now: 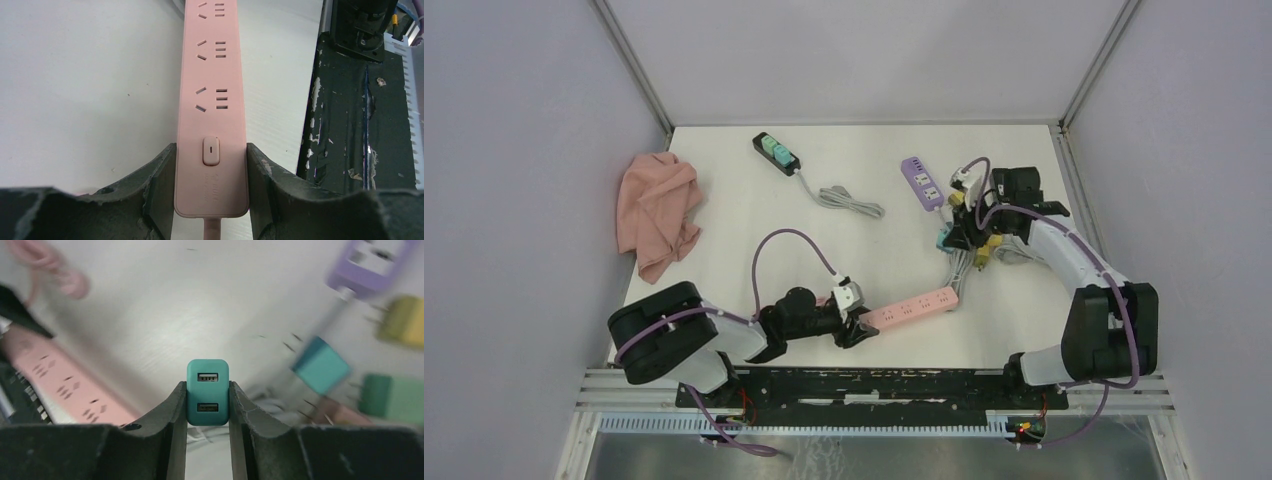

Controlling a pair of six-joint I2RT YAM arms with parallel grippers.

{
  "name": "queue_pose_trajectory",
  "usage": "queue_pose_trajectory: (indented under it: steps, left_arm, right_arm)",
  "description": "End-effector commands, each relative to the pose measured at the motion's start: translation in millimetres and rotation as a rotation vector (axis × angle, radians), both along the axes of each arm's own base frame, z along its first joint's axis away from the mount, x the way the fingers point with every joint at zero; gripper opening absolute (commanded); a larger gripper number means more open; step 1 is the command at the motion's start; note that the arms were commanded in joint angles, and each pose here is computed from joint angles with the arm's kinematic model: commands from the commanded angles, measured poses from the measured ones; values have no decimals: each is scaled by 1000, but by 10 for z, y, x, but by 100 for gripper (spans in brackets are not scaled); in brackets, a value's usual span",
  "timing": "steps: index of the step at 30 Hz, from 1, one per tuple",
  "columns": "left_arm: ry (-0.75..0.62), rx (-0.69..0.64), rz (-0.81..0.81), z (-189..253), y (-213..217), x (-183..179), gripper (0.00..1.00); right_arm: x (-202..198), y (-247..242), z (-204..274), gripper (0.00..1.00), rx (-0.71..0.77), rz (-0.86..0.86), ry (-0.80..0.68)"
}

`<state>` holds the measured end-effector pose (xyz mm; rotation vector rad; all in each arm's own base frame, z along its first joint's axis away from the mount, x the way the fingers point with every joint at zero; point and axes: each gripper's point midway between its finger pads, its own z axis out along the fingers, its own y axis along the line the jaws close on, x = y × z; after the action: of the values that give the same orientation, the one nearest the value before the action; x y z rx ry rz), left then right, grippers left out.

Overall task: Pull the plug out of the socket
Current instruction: Place the plug at the center of the board.

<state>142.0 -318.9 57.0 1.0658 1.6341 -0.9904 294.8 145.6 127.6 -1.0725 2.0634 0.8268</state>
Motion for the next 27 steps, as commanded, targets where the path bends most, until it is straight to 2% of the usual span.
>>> queue_pose_trajectory:
  steps: [1,4,8,12,17,20,22,25,27]
  left_arm:
    - [-17,-61,59,177,31,90,3]
    - [-25,-73,68,211,58,90,3]
    - [-38,-85,73,255,74,94,3]
    - [-45,-89,90,299,85,122,3]
    - [0,-100,138,387,90,172,3]
    - [-1,-109,164,449,120,209,3]
    - [-17,-120,183,508,151,242,3]
    - [-47,-123,190,583,183,274,3]
    - [-77,-120,174,643,181,277,3]
  right_arm:
    - [829,-764,34,2,-71,-664,-83]
    - [1012,-1117,-38,6,-84,-904,-79]
    - [1149,-1142,-91,12,-27,-964,-61]
    - [1376,-1164,-16,28,8,-1003,-79]
    - [1427,-1109,-201,41,-2,-959,9]
    - [1395,-1140,-218,58,19,-923,25]
    - [1368,-1191,-155,65,41,-917,22]
    - [1307,-1232,7,69,77,-879,-3]
    - [1210,-1192,125,69,112,-791,-12]
